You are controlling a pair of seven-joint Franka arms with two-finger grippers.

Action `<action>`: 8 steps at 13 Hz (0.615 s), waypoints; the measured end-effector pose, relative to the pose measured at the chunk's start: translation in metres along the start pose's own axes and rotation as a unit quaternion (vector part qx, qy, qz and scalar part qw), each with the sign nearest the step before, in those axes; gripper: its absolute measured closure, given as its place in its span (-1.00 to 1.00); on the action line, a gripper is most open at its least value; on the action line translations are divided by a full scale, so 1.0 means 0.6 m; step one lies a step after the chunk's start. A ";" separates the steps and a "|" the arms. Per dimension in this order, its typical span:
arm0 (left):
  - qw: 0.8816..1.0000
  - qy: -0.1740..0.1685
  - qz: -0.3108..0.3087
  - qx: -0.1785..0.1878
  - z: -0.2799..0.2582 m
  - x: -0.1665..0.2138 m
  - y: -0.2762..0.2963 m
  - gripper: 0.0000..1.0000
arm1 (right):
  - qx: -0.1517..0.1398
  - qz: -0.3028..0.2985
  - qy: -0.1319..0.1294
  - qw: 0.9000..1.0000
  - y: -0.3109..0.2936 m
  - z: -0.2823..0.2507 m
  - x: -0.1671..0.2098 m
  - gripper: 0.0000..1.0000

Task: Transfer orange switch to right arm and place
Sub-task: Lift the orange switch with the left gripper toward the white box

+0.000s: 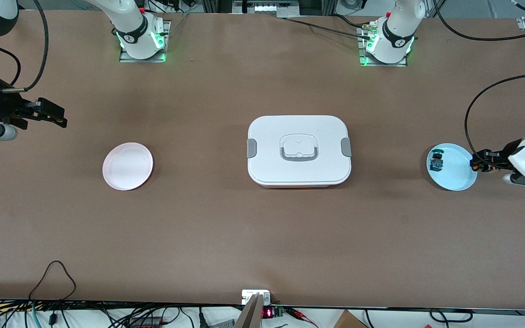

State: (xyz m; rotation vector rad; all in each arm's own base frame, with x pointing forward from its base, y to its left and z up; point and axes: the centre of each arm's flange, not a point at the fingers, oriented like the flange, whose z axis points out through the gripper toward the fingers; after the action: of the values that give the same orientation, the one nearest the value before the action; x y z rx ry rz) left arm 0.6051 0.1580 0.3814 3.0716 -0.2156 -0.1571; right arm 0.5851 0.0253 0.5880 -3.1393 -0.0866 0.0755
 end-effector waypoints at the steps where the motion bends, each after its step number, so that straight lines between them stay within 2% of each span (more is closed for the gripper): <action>1: 1.000 -0.002 0.006 -0.002 -0.020 0.007 0.010 -0.45 | 0.000 0.000 0.000 1.000 0.000 0.000 0.000 -1.00; 5: 0.999 0.002 0.036 -0.009 -0.055 0.029 0.057 -0.45 | 0.000 0.000 0.000 1.000 0.000 0.000 0.000 -1.00; 8: 0.997 0.026 0.060 -0.042 -0.082 0.056 0.129 -0.45 | 0.000 0.000 0.000 1.000 0.000 0.000 0.000 -1.00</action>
State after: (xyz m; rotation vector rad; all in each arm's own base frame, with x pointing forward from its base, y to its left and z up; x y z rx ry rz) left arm 0.6326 0.0792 0.4318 2.9648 -0.3803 -0.0785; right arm 0.5852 0.0251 0.5880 -3.1394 -0.0860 0.0754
